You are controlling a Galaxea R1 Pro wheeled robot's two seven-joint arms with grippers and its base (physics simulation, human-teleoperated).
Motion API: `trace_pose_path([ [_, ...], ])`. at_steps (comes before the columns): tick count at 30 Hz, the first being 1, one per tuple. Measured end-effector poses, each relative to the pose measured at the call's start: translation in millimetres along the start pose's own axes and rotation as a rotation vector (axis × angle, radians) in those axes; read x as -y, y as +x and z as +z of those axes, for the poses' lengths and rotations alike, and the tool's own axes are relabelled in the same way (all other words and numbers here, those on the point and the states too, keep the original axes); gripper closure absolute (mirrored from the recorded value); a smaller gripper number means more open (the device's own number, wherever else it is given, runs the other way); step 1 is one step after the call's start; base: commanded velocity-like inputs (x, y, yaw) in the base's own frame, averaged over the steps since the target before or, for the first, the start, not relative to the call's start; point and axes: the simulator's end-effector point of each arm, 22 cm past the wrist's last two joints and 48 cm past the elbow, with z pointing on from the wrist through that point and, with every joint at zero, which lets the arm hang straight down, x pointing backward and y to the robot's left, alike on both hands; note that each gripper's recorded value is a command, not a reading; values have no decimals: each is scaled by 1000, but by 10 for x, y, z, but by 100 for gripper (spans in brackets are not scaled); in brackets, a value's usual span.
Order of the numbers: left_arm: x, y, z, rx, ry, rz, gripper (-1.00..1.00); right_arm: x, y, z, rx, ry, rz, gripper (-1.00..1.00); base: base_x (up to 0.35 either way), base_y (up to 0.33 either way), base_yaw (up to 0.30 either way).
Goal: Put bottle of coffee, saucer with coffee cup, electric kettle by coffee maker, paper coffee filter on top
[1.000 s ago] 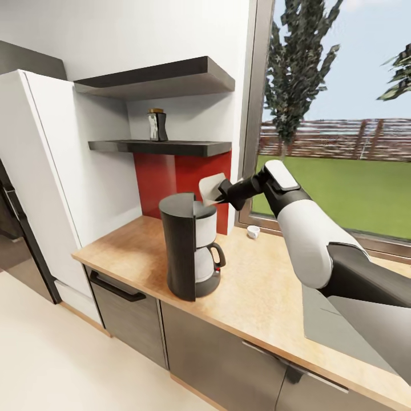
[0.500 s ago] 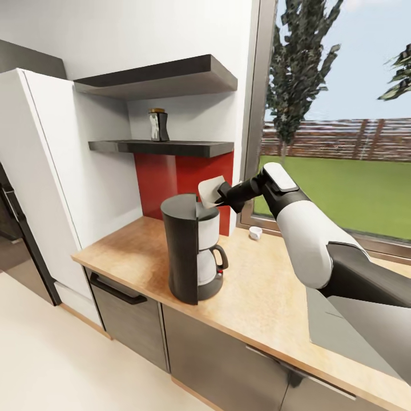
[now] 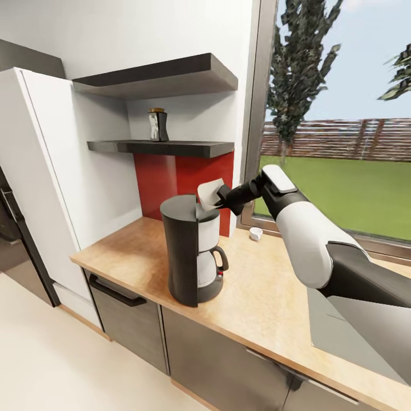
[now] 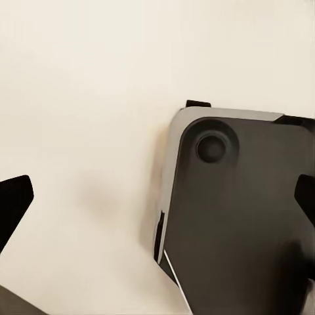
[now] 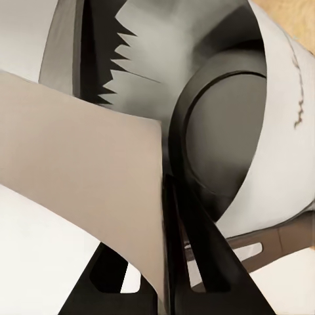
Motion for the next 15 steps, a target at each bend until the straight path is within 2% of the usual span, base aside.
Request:
trace_pose_path([
  [10,11,1,0,0,1,-1,-100,10,8,8,-3,2,1,100,5,0,0],
  [15,12,2,-1,0,1,0,-100,13,5,2,-2,3,1,100,138,0,0],
])
